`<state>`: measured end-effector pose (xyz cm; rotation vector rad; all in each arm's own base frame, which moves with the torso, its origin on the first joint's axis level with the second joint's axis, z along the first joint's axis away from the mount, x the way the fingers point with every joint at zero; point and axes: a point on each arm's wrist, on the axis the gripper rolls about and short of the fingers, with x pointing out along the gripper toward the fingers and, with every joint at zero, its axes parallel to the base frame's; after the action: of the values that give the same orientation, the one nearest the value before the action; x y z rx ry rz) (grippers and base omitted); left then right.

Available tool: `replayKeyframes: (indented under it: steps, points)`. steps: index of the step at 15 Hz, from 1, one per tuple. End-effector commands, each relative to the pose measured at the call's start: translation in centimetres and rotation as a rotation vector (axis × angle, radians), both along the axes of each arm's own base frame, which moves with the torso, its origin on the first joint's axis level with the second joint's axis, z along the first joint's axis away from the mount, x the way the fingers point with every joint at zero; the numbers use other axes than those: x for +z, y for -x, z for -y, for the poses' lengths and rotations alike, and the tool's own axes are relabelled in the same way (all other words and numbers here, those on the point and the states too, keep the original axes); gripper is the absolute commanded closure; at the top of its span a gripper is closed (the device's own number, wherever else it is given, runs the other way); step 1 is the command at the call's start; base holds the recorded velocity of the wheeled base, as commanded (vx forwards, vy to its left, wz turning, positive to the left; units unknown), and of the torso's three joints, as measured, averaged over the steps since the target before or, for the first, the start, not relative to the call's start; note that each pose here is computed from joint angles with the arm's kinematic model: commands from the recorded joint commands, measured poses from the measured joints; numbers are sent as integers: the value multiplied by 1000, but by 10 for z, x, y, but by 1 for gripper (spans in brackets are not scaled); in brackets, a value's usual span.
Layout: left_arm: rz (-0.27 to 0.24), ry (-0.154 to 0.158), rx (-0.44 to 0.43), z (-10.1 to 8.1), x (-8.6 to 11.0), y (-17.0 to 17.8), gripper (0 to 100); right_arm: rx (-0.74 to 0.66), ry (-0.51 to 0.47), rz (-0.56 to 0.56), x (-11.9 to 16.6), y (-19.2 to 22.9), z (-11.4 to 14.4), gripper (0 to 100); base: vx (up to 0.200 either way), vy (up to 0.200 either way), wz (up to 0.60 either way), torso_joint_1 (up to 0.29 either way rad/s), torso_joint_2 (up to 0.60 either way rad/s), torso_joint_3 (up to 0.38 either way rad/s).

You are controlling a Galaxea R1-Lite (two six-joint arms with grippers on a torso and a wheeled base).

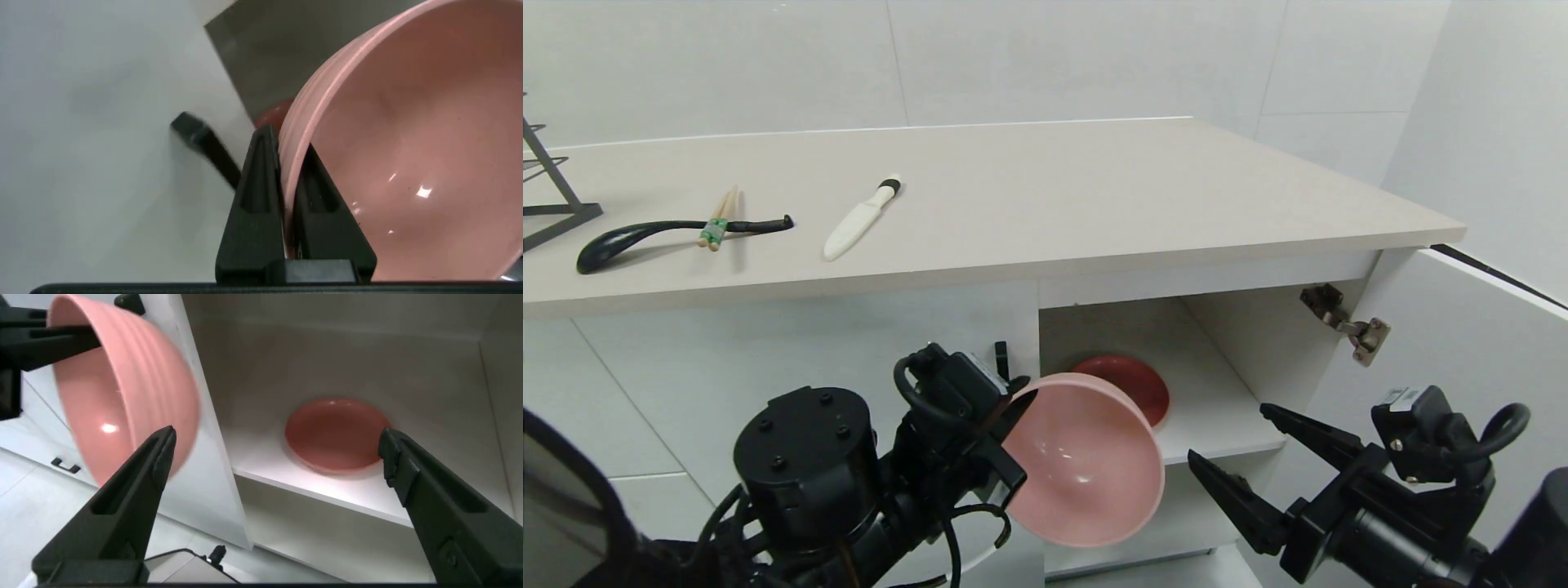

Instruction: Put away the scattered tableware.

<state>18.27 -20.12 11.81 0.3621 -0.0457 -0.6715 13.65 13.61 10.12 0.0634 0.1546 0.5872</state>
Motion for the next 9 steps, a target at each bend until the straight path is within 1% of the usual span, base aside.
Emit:
replayKeyframes:
  steps: [1,2,3,4,5,6,8,9]
  points:
    - [5,3,-10,24,-14,-10,100,3,7,-6,-2,0,-1,0,0,0,0,0,0,0]
    - [37,39,-24,36,-16,-14,100,3,9,-10,-3,-1,-1,0,0,0,0,0,0,0]
    - [60,68,-35,46,-19,-16,100,3,8,-9,-2,0,-1,0,0,0,0,0,0,0]
    - [72,82,-39,52,-22,-19,100,1,7,-8,-2,-1,-1,0,0,0,0,0,0,0]
    - [66,75,-35,57,-27,-23,100,0,7,-8,-2,-1,-1,0,0,0,0,0,0,0]
    - [73,85,2,62,-28,-27,100,-9,6,-5,-2,-2,0,0,0,0,0,0,0,0]
    - [80,93,28,64,-25,-26,100,-43,3,0,-1,-7,5,0,0,0,0,0,0,0]
    - [81,91,45,64,-25,-26,100,-49,3,0,-1,-8,5,0,0,0,0,0,0,0]
